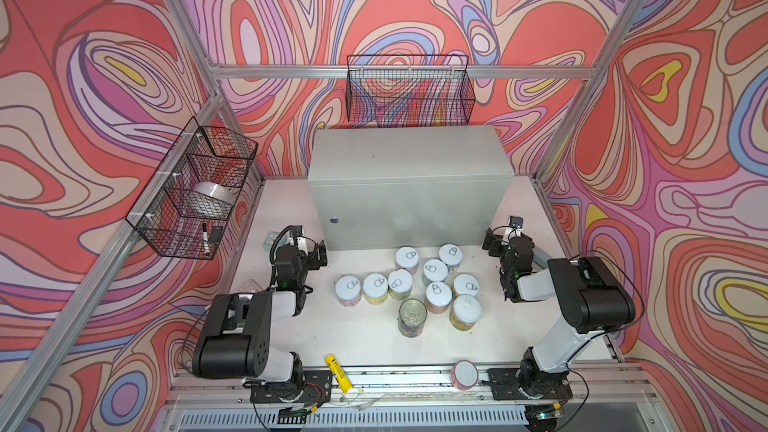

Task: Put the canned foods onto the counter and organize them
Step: 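Reach the left gripper to the blue tomato can while the right arm advances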

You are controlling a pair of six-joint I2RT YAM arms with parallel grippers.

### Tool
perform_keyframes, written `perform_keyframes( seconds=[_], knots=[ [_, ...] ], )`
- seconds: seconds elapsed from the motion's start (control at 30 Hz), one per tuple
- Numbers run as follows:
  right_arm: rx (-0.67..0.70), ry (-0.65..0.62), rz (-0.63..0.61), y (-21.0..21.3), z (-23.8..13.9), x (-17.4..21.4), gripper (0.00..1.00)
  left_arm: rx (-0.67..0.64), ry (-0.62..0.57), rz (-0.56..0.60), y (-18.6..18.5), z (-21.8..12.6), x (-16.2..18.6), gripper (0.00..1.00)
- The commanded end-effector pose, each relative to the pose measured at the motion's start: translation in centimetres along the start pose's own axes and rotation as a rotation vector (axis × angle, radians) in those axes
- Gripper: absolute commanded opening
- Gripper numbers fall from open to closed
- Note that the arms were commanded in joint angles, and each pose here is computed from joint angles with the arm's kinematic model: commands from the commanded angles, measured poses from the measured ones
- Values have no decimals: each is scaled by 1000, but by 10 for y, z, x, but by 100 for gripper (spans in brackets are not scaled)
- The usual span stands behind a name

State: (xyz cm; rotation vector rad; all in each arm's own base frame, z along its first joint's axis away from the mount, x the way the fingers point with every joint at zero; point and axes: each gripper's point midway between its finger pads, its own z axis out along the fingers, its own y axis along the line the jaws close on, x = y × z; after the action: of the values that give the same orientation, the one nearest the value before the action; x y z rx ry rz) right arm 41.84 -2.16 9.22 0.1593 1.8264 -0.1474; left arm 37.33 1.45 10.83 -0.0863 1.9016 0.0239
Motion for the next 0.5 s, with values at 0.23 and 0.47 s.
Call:
perform_keyframes(
  seconds=[0.23,0.47],
  knots=[
    [185,-61,70,-18,-34,-82,98,-263,-92,-262,43,-51,-60,100],
    [170,84,119,-7,-57,-97,98,-141,61,-189,-7,-51,-80,100]
  ],
)
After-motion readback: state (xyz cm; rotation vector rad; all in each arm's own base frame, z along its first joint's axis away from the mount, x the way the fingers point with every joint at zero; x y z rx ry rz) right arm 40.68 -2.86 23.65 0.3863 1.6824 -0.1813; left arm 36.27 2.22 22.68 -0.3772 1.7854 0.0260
